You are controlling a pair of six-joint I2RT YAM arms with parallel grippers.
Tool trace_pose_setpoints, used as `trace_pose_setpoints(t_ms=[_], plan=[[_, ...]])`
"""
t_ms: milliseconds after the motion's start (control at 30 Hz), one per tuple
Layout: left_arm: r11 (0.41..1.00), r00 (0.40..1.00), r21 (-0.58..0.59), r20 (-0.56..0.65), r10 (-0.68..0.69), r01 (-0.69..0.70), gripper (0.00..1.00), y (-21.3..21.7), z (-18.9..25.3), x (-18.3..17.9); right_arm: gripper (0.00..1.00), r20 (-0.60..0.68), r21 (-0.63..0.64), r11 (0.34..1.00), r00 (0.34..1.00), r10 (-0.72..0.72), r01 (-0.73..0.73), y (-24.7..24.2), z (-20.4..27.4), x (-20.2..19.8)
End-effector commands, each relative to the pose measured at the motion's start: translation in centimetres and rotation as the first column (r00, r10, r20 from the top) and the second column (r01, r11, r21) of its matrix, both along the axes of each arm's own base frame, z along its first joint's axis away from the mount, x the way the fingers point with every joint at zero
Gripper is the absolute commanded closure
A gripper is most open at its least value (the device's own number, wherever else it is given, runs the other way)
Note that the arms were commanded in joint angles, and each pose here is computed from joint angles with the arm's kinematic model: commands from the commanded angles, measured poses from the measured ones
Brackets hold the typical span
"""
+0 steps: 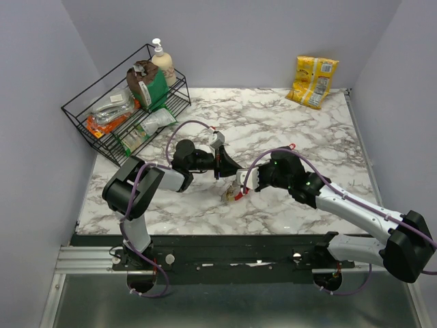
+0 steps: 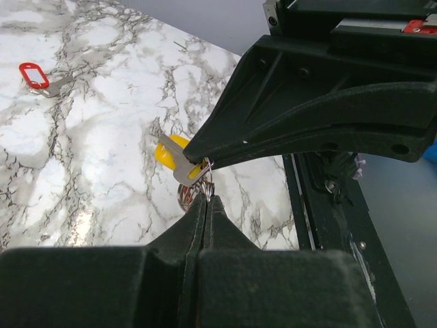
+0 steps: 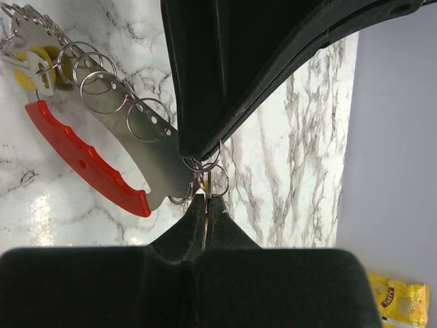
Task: Remove the keys from the keyring
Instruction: Remove the key from the keyring.
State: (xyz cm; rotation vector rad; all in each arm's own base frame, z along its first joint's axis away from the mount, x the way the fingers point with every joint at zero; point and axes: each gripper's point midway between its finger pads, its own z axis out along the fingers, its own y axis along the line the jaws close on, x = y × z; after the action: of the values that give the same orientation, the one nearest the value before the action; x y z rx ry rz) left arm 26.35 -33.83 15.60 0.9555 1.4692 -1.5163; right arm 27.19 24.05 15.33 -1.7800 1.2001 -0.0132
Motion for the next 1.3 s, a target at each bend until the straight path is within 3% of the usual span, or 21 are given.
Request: trace_pose_setpoints(t_ms=[0,567,1267], plan=[[0.996,0.998,-0.086,0.058,-0.013,0.018,1.0,0.3,2.6,0.1,0.99,-0.009,-0.027,0.999,0.999,-0.038,0.038,-0.9,-1.3,0.1],[0.998,0.995,-0.034,0.08,0.063,-0.06,1.0,-0.1,1.5,1.1,0.99,0.215,0.068,0.979,0.955,-0.203,0.193,-2.2,2.2,3.9],[0.994,0.991,-0.063,0.095,0.095,-0.089,1.0,0.7,2.6,1.6,0.99,0.224,0.01,0.979,0.954,-0.2,0.203,-3.0,0.9,3.9]])
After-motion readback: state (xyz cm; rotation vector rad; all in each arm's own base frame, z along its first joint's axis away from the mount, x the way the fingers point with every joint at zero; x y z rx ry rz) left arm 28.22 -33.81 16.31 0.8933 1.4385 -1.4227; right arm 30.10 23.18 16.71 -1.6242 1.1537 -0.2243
